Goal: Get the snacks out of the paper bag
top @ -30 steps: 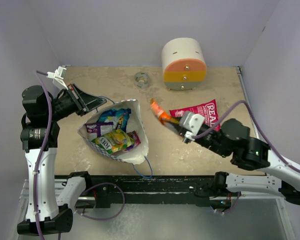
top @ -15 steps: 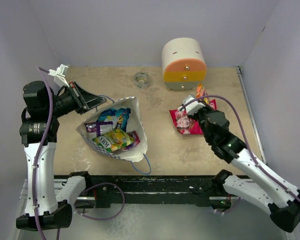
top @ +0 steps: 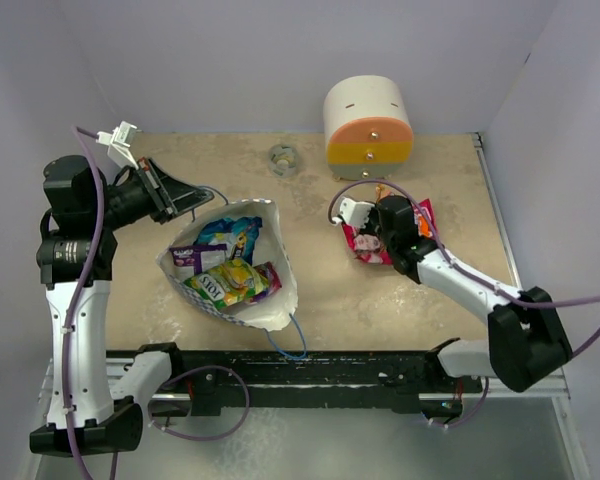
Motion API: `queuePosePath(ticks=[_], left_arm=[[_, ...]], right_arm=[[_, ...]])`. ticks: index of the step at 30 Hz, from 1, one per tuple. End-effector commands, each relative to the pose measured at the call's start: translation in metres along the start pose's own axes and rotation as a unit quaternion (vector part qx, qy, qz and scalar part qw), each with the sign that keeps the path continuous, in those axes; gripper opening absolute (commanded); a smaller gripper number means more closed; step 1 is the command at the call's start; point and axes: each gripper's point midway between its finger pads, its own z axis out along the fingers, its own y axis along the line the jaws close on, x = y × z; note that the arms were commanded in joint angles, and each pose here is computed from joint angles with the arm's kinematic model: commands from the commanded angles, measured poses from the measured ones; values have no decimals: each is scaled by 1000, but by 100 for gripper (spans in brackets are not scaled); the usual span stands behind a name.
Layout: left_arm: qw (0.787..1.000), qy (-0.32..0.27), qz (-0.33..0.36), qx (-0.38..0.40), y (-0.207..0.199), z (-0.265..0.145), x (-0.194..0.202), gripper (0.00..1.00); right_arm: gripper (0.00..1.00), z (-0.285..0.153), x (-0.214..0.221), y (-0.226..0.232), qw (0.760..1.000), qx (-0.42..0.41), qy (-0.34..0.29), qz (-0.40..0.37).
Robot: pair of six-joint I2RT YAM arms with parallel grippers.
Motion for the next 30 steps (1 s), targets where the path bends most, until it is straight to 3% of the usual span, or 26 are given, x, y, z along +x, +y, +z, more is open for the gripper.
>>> queuePosePath(ticks=[1, 8, 13, 22, 25, 30], left_arm=[[998, -2, 43, 34, -25, -6, -3, 0], [999, 2, 40, 33, -22, -3, -3, 0], [999, 2, 39, 33, -22, -3, -3, 0], [998, -3, 44, 34, -22, -5, -2, 0], [997, -2, 61, 43, -27, -6, -2, 0], [994, -9, 91, 65, -41, -11, -2, 0]], right_arm=[[0, 18, -16, -3, 998, -1, -57, 0], [0, 42, -16, 54, 994, -71, -80, 16], [0, 35, -11, 80, 989, -123, -74, 45], [1, 11, 3, 88, 981, -89, -72, 158], [8, 6, 2, 89, 977, -100, -67, 174], [30, -9, -10, 75, 968, -112, -70, 214]])
